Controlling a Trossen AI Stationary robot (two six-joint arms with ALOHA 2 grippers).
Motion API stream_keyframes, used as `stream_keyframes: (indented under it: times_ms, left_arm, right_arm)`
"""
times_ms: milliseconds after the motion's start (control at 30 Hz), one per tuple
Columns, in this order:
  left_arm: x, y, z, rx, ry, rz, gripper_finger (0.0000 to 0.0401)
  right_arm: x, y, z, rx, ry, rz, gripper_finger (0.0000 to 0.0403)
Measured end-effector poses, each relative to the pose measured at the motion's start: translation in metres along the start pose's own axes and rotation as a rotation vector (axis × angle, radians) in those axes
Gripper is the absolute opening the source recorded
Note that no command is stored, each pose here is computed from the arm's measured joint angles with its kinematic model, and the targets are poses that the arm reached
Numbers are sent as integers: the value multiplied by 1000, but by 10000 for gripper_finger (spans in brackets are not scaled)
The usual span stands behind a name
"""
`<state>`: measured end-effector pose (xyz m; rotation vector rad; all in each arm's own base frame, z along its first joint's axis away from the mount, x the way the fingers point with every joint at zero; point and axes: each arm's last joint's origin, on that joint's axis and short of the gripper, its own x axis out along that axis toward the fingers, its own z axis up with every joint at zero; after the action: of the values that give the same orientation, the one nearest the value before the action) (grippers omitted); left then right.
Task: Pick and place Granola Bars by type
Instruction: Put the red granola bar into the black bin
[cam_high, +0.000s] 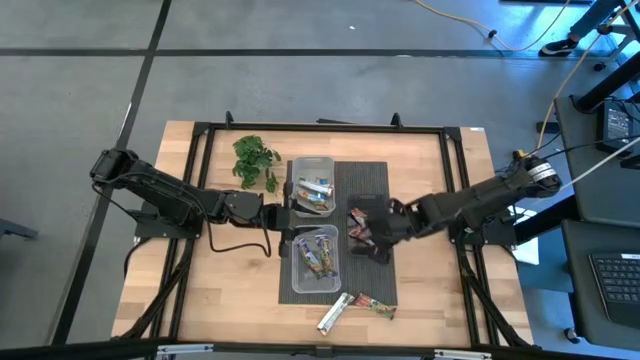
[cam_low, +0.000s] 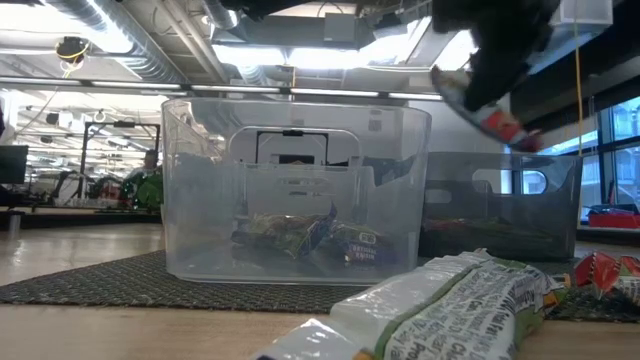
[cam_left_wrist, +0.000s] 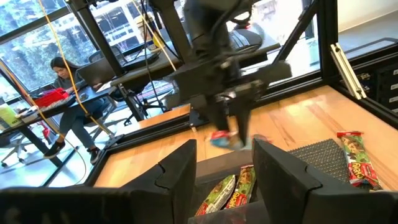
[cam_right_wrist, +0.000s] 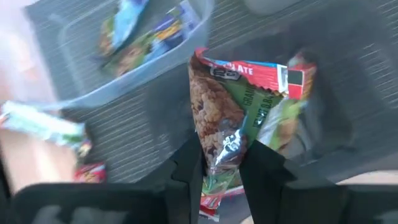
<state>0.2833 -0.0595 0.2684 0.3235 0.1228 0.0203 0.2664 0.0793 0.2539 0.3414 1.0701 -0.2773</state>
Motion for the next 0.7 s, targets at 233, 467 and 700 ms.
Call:
stream_keyframes:
  times_ms: [233, 467, 700]
  left_arm:
    - [0, 0, 0, 1, 0, 0, 152]
    - [0, 0, 0, 1, 0, 0, 149]
    - [0, 0, 0, 0, 0, 0, 150]
  right_arm:
    - [21, -28, 4, 6, 5, -61, 98]
    - [42, -40, -4, 12, -22, -54, 98]
    - [52, -43, -10, -25, -39, -42, 98]
